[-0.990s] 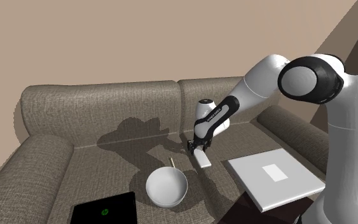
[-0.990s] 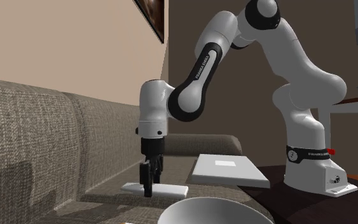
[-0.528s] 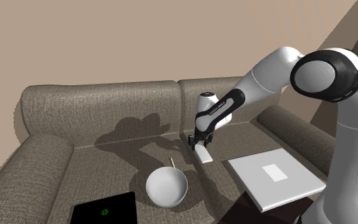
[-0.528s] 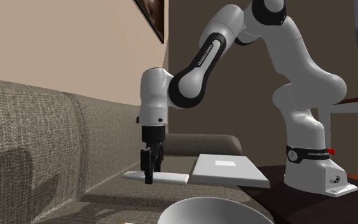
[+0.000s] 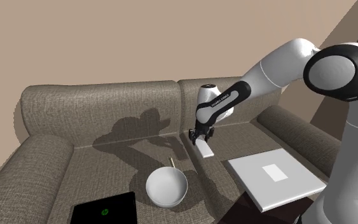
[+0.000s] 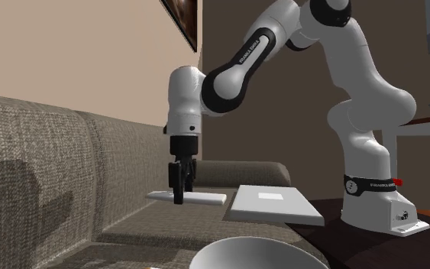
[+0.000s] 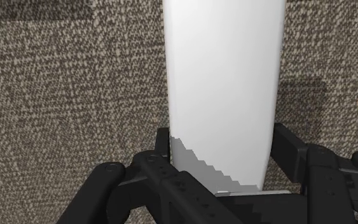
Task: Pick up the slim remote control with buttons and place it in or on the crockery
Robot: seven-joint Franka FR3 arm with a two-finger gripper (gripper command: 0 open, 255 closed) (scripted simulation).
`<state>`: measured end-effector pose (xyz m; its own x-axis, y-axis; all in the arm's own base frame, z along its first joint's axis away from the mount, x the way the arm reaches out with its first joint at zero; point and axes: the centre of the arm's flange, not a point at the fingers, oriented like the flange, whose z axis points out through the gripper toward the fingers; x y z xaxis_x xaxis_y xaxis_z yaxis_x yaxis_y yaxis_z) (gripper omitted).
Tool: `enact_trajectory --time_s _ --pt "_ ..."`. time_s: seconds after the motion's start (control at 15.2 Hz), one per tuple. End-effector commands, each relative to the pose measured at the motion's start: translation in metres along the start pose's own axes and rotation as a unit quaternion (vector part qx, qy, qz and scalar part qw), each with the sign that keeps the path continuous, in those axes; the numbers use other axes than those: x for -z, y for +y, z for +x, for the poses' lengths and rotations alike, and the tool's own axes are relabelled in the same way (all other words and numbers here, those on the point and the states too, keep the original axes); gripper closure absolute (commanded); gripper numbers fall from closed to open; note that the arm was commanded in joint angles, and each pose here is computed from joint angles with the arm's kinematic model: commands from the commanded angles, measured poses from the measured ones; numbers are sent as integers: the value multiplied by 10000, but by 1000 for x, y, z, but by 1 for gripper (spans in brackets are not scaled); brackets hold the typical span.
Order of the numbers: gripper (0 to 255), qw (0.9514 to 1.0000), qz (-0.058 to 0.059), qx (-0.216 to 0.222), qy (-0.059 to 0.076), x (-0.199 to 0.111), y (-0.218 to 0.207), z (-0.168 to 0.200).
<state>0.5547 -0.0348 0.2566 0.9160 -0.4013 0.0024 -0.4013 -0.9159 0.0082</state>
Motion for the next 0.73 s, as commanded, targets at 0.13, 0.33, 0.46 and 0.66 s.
enact_trajectory --time_s 0.13,0.33,0.46,0.66 --pt "255 10000 -1 -1 0 22 0 0" --pt "255 10000 -1 -1 0 38 0 0" --pt "255 10000 -1 -1 0 48 0 0" --pt "255 10000 -1 -1 0 62 0 0"
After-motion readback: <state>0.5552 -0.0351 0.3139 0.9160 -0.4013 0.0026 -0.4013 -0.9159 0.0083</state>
